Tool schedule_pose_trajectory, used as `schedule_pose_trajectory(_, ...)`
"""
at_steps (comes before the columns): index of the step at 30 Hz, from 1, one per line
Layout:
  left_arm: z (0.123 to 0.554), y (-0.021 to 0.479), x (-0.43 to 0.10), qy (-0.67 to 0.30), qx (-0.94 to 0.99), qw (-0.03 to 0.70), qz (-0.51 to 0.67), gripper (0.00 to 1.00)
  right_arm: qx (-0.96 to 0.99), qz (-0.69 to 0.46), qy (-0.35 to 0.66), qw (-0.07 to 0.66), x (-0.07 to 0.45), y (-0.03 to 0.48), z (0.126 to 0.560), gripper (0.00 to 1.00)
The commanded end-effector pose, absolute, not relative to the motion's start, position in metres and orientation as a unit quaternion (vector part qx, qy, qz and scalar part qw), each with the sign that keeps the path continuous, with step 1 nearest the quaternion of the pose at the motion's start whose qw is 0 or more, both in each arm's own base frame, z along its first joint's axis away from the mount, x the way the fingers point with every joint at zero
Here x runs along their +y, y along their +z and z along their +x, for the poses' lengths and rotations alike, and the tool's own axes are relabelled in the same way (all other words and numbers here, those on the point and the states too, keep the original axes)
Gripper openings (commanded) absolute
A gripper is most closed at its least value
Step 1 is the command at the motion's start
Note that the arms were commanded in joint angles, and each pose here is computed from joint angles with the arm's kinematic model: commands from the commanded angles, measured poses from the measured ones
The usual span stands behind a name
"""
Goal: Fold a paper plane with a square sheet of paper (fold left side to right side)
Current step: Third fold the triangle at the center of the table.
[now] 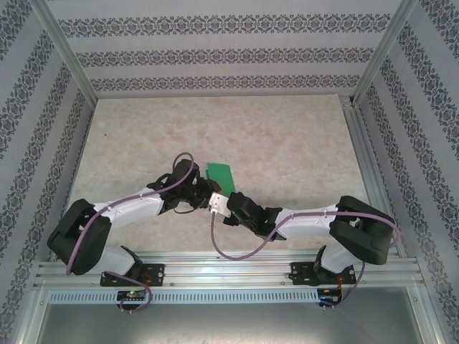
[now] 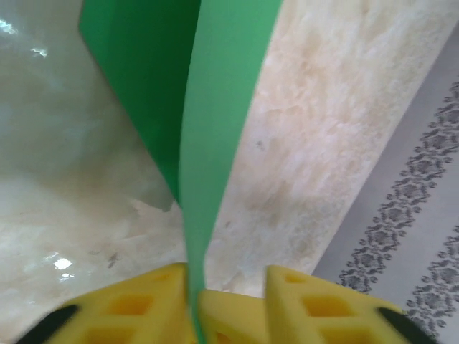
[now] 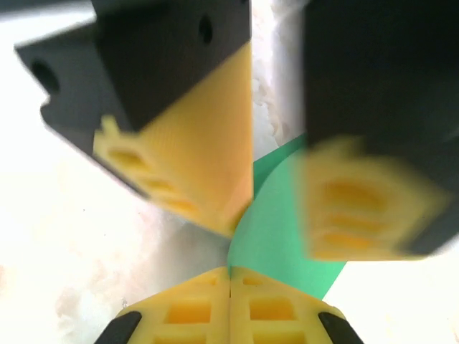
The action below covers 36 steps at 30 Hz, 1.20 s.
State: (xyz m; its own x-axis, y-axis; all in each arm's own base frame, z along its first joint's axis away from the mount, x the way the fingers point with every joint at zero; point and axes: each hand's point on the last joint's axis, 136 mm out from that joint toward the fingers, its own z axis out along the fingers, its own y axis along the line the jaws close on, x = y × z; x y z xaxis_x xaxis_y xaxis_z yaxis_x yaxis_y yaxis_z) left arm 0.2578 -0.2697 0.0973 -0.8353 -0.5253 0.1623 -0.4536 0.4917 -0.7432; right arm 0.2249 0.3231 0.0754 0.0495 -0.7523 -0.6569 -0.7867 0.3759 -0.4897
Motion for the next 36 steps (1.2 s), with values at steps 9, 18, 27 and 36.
schedule_pose_trajectory(9, 0.293, 0.154, -0.205, -0.450, 0.847, 0.142, -0.246, 0.51, 0.692, -0.559, 0.027, 0.456, 0.324, 0.070, 0.222, 0.00)
schedule_pose_trajectory(18, 0.353, 0.154, -0.257, -0.501, 0.846, 0.126, -0.135, 0.27, 0.701, -0.556, 0.027, 0.446, 0.322, 0.066, 0.222, 0.00)
schedule_pose_trajectory(27, 0.378, 0.082, -0.292, -0.473, 0.870, 0.076, -0.113, 0.18, 0.720, -0.534, 0.047, 0.441, 0.320, 0.068, 0.227, 0.00)
schedule_pose_trajectory(36, 0.379, 0.034, -0.288, -0.435, 0.889, 0.058, -0.129, 0.16, 0.729, -0.529, 0.047, 0.432, 0.318, 0.064, 0.232, 0.02)
